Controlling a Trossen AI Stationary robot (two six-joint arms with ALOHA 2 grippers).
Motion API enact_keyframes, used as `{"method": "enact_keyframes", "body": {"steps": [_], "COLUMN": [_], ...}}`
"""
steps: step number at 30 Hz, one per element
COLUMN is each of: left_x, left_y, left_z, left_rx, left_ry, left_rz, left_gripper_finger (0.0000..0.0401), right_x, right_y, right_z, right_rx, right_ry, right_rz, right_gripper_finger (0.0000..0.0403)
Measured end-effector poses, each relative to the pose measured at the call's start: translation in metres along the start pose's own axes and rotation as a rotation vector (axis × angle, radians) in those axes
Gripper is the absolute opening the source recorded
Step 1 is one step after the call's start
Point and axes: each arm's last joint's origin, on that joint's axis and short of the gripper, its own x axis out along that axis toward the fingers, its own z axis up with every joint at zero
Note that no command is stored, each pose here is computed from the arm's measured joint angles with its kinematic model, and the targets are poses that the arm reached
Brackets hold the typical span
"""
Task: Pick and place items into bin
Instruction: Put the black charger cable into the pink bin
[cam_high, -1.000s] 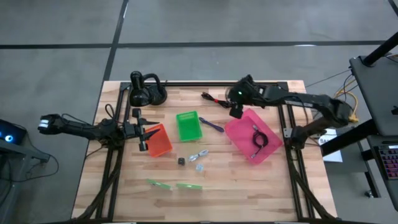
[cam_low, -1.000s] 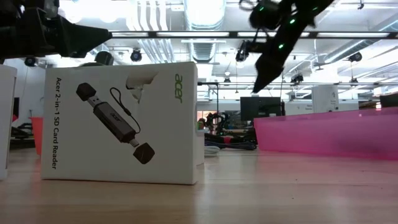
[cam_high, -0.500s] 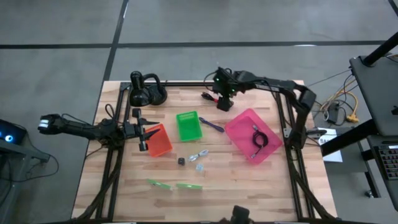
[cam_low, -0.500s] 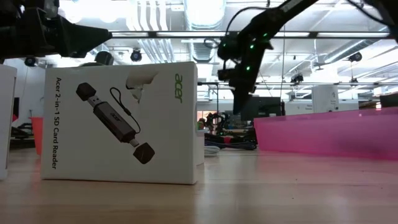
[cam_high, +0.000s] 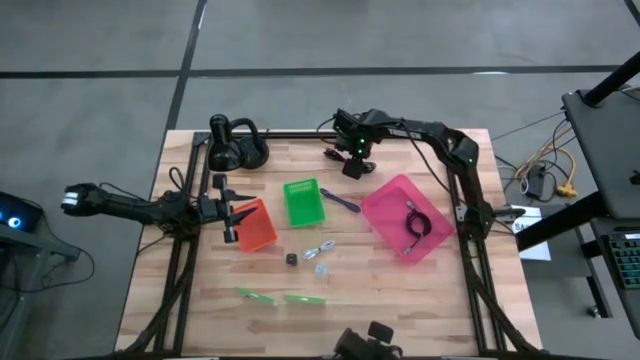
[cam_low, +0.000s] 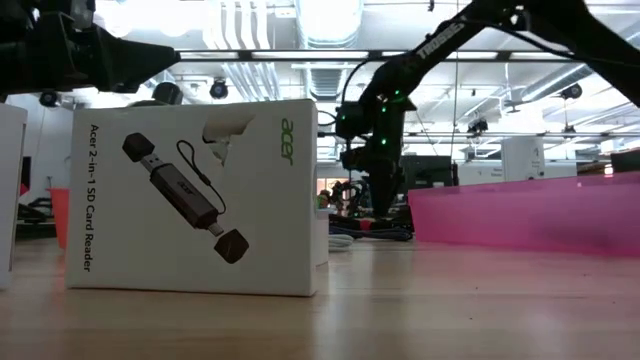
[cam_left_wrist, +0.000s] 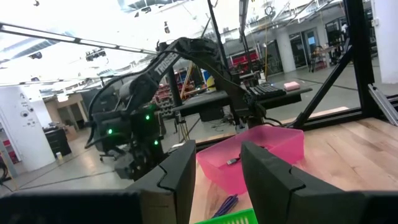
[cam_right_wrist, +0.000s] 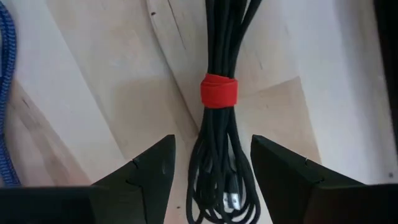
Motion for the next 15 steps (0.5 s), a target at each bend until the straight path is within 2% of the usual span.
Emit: {"method": "enact_keyframes", "body": {"steps": [9,15], "left_x": [0.000,0.000], "left_y": [0.000,0.000], "left_z": [0.000,0.000], "left_rx": [0.000,0.000], "left_ry": [0.001,0.000], "left_rz": [-0.001,0.000], "left_gripper_finger": [0.0113,0.0113], "right_x": [0.010,0.012], "right_y": [-0.002,-0.001], "right_z": [0.006,0.005], "right_rx": [-0.001,-0.047], "right_ry": [0.023,0.028], "right_rz": [0.004,0.006], "right_gripper_finger": [0.0196,0.0196]}}
